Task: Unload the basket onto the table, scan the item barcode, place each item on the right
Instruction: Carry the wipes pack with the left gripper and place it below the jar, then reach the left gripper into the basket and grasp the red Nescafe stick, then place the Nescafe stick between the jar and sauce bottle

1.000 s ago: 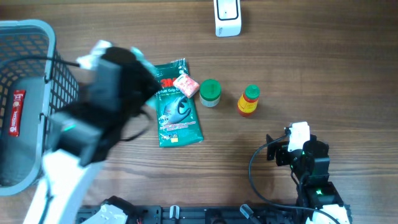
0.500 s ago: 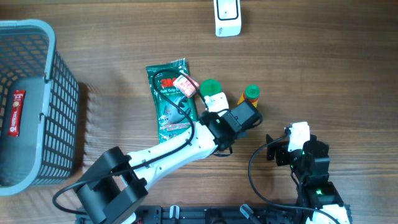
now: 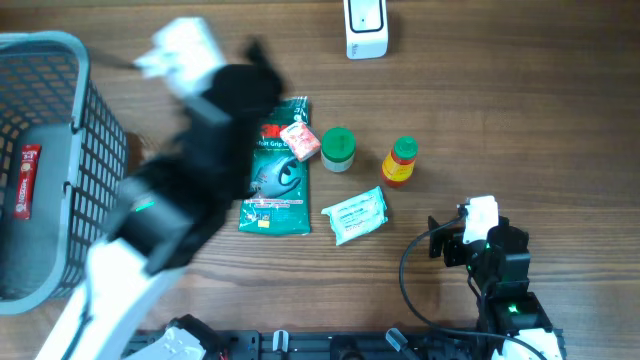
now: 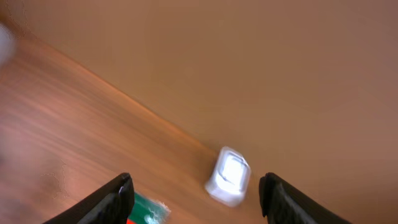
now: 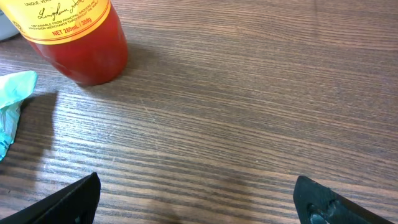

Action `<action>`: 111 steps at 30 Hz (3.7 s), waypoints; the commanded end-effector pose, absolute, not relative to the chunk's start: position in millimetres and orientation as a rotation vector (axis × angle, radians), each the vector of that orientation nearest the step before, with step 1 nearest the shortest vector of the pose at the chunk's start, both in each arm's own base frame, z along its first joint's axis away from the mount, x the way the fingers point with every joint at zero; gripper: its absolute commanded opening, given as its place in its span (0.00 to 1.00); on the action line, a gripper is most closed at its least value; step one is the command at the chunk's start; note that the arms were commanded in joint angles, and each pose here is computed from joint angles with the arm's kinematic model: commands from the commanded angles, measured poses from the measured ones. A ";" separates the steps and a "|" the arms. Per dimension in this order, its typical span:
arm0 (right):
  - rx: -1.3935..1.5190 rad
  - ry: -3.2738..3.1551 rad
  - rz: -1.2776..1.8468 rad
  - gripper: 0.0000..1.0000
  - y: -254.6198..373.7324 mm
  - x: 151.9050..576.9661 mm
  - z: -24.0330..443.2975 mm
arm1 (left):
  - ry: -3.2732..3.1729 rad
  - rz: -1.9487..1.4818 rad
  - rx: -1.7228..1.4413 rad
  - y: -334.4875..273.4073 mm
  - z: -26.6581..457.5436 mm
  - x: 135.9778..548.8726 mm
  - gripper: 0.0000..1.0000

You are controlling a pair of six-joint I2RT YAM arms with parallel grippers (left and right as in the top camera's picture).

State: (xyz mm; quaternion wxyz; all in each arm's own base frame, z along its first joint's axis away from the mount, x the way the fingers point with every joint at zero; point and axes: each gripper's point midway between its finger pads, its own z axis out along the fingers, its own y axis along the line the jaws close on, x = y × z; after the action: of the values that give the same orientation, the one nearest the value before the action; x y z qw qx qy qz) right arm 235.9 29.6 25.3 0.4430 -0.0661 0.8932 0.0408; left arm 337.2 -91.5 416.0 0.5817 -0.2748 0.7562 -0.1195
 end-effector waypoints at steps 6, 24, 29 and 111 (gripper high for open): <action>-0.173 2.209 0.086 1.00 28.7 236.5 26.2 | 1.386 0.273 -1.337 143.4 411.1 251.4 1.00; -0.173 2.210 0.086 1.00 28.7 236.4 26.1 | 2.271 0.501 -0.861 299.0 253.7 311.0 1.00; -0.173 2.210 0.086 1.00 28.7 236.4 26.1 | 2.554 0.462 -0.774 303.5 174.8 315.1 0.95; -0.173 2.210 0.086 1.00 28.7 236.4 26.1 | 2.359 -0.721 0.646 -306.6 184.0 318.8 0.04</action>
State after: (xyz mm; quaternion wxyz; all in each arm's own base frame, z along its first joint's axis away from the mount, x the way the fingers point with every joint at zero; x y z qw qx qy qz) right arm 235.9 29.6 25.3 0.4430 -0.0661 0.8932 0.0408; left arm 313.4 -289.4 213.3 0.3110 0.2303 0.8808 -0.2729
